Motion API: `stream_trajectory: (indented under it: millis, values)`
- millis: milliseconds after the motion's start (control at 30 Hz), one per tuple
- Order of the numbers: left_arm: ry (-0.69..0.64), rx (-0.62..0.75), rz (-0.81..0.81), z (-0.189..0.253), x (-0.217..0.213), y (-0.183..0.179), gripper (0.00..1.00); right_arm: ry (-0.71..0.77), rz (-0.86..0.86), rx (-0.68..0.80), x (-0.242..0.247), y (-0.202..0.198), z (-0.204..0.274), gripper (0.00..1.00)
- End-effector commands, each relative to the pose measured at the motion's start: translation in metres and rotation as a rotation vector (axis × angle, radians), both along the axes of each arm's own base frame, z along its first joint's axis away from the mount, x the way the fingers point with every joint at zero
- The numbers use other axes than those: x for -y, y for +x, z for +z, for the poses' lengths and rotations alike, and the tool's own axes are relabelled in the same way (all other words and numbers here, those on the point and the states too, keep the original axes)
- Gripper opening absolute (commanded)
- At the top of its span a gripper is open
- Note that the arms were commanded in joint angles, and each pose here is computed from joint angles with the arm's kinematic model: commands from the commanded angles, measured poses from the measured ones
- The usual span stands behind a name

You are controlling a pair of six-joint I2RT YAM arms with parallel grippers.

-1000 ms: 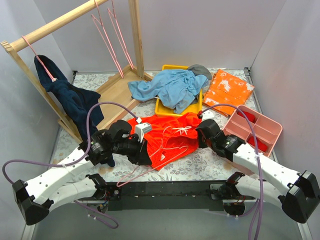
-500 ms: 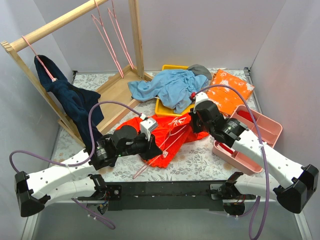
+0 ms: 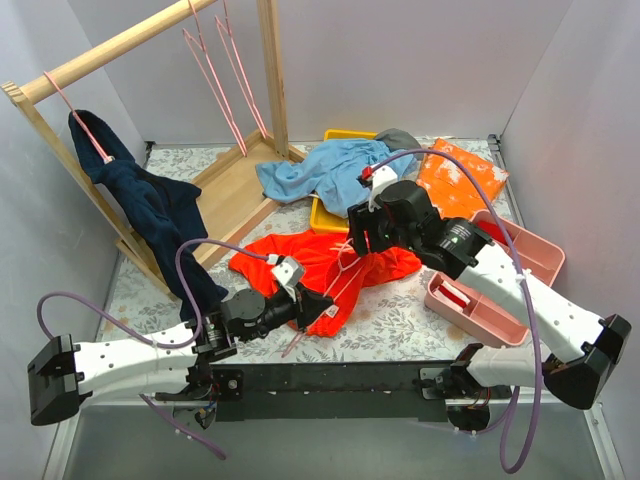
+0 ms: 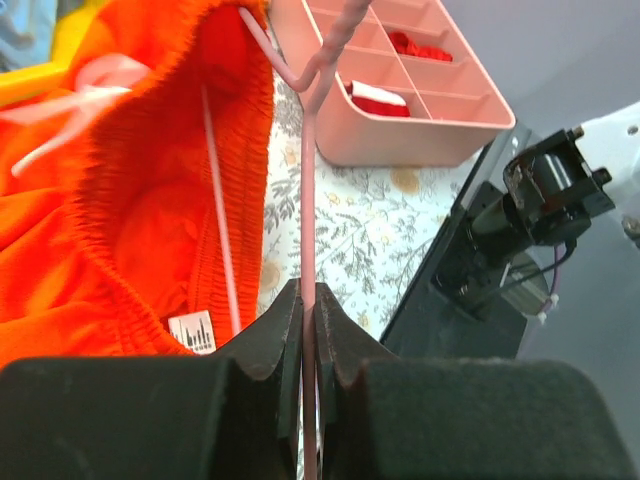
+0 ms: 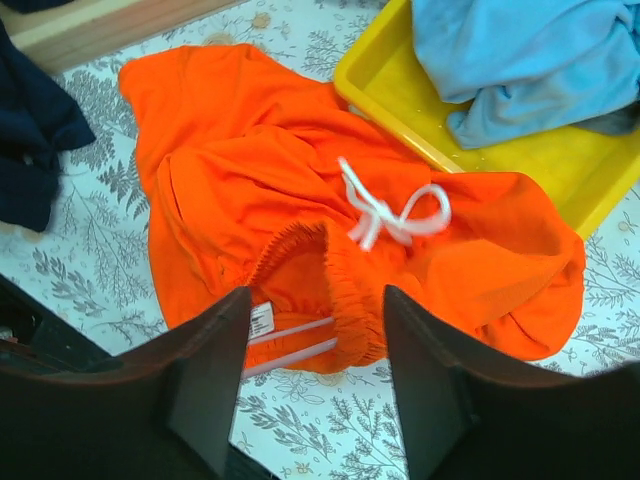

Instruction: Place the shorts on the hanger

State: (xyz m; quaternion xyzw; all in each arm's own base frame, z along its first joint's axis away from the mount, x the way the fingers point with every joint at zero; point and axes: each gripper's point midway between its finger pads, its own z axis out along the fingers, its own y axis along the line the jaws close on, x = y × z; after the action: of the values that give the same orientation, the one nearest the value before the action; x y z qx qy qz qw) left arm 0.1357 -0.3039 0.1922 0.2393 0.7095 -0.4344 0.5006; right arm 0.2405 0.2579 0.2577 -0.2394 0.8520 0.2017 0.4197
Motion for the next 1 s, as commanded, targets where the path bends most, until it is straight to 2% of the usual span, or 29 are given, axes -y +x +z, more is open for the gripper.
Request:
stream_trajectory:
  millis: [0,67,100,133,200,300,333,467,567,600,700,833,967]
  values:
    - [-0.207,0.098,0.075,0.047,-0.003,0.012,0.00,0.057,-0.121,0.061,0.024,0.005,0.022,0.70]
    - [-0.237,0.104,0.101,0.051,-0.008,0.014,0.00,0.097,-0.181,0.071,0.034,0.003,0.028,0.72]
    - [-0.235,0.100,0.115,0.048,-0.011,0.016,0.00,0.079,-0.227,0.065,0.043,0.004,0.017,0.72]
    - [-0.247,0.099,0.124,0.050,-0.013,0.017,0.00,0.149,-0.261,0.079,0.047,0.000,0.025,0.72]
    - [-0.259,0.094,0.142,0.047,-0.017,0.018,0.00,0.148,-0.314,0.054,0.058,-0.004,-0.006,0.72]
    - [-0.289,0.094,0.157,0.051,-0.022,0.018,0.00,0.231,-0.369,0.054,0.063,-0.005,-0.018,0.70]
    - [-0.284,0.092,0.162,0.048,-0.023,0.019,0.00,0.214,-0.391,0.037,0.067,-0.004,-0.033,0.70]
    - [-0.263,0.089,0.153,0.043,-0.021,0.018,0.00,0.221,-0.451,0.012,0.074,0.009,-0.042,0.71]
    - [-0.257,0.090,0.144,0.041,-0.021,0.017,0.00,0.303,-0.482,-0.019,0.081,0.021,-0.037,0.72]
    - [-0.252,0.092,0.146,0.039,-0.021,0.017,0.00,0.368,-0.454,-0.052,0.075,0.021,-0.031,0.72]
    - [-0.242,0.105,0.138,0.038,-0.019,0.017,0.00,0.437,-0.468,-0.095,0.077,0.029,-0.024,0.71]
    - [-0.221,0.111,0.121,0.030,-0.012,0.017,0.00,0.472,-0.525,-0.162,0.076,0.036,-0.026,0.72]
    - [-0.226,0.130,0.115,0.028,-0.008,0.019,0.00,0.476,-0.560,-0.292,0.067,0.035,-0.055,0.70]
